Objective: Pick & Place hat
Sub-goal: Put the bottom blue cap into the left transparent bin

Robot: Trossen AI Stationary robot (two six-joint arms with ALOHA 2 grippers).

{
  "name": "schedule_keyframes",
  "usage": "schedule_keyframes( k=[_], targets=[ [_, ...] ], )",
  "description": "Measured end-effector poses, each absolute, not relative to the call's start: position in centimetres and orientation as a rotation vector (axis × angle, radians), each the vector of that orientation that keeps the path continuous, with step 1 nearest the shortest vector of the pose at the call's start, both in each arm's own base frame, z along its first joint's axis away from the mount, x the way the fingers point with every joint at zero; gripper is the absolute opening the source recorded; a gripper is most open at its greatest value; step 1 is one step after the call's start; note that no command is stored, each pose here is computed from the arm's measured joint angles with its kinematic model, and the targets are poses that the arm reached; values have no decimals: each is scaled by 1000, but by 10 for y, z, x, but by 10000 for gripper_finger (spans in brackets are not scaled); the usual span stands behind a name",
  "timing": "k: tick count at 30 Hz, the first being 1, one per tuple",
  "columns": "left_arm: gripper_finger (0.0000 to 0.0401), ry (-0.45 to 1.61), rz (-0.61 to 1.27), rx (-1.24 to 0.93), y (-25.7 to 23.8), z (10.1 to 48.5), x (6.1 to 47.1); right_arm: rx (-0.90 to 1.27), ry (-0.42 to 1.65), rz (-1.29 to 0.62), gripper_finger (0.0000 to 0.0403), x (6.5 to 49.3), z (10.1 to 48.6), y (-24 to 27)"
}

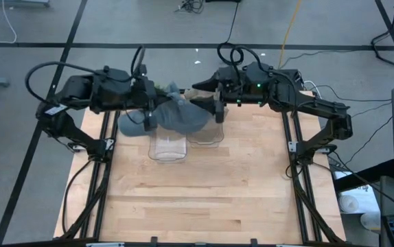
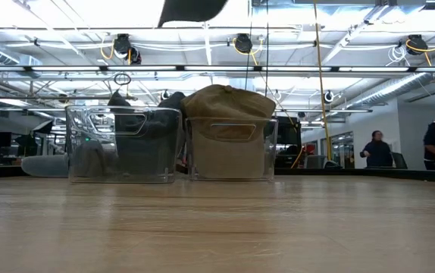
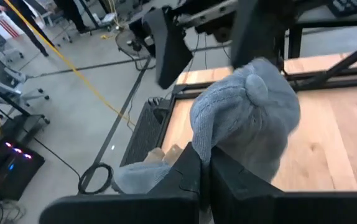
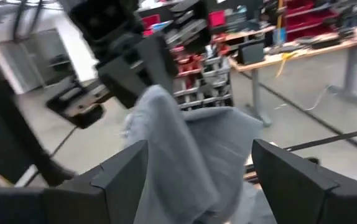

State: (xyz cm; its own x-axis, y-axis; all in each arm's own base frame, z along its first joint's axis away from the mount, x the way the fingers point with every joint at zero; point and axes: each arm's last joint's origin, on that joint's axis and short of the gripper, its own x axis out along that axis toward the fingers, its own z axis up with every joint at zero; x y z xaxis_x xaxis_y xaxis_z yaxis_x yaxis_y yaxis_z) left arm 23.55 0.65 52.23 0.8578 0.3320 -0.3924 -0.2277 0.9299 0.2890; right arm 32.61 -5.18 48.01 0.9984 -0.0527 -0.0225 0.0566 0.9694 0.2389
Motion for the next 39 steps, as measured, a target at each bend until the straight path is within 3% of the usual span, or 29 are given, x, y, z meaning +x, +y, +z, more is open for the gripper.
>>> schedule_keyframes(
  k=[22,39],
  targets=[
    [6,519,378,192,13,502,275,324,-26,54,272,326,486,-47],
    [6,503,419,190,21,501,281,363,99,47,267,331,471,-44]
  ],
)
